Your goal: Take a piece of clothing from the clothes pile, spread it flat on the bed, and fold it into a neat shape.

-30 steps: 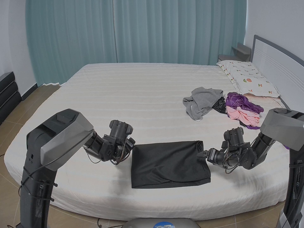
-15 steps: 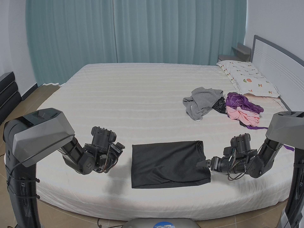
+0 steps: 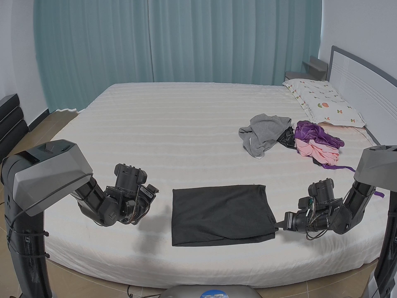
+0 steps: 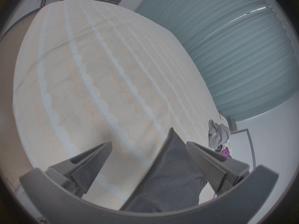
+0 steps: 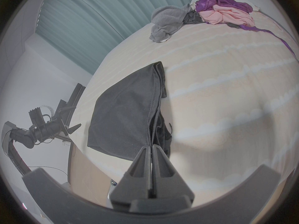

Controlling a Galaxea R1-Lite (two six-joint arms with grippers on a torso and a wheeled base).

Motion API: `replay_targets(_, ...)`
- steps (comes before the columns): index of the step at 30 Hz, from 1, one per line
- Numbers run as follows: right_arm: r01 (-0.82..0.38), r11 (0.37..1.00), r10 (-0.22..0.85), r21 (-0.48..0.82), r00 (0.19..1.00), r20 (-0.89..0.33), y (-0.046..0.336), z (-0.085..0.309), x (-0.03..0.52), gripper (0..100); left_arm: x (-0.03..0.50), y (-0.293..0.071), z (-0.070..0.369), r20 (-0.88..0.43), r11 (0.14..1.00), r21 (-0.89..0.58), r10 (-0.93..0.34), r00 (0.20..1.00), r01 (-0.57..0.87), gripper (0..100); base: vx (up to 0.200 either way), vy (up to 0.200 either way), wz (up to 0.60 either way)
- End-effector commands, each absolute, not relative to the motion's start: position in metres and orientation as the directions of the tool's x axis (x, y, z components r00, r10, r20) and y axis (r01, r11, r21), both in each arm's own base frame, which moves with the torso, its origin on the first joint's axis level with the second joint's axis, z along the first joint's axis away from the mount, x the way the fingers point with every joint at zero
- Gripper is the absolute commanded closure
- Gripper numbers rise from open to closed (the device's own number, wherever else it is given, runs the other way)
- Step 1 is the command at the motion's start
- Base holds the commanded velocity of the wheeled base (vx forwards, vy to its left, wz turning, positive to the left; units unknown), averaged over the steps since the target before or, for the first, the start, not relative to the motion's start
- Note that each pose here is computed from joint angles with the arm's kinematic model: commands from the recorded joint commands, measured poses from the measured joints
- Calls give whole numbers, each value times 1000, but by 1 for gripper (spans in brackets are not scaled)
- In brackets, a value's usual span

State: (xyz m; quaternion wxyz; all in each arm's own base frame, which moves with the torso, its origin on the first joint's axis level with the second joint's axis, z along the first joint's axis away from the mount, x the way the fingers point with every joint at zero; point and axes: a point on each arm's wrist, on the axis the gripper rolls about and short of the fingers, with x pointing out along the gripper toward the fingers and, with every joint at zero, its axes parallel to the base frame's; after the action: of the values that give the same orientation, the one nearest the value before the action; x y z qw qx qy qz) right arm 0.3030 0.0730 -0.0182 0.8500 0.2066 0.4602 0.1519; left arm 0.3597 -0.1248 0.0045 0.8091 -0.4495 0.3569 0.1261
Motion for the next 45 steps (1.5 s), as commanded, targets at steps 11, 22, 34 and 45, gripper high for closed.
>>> replay_targets(11, -64, 879, 433, 473, 524, -733, 64, -18, 294, 100, 360, -124, 1, -698, 567, -630, -113, 707, -531, 0, 0, 0, 0)
replay_targets(22, -67, 887, 422, 458, 523, -741, 56, -19, 293, 0, 360, -124, 2, -697, 566, -631, -113, 708, -530, 0, 0, 0, 0)
replay_targets(34, -17, 802, 470, 597, 634, -614, 68, -14, 365, 0, 360, -125, 1, -697, 567, -631, -114, 708, -529, 0, 0, 0, 0)
replay_targets(45, 18, 805, 421, 593, 686, -593, 80, -41, 427, 0, 359, -126, 1, -697, 572, -628, -111, 708, -528, 0, 0, 0, 0)
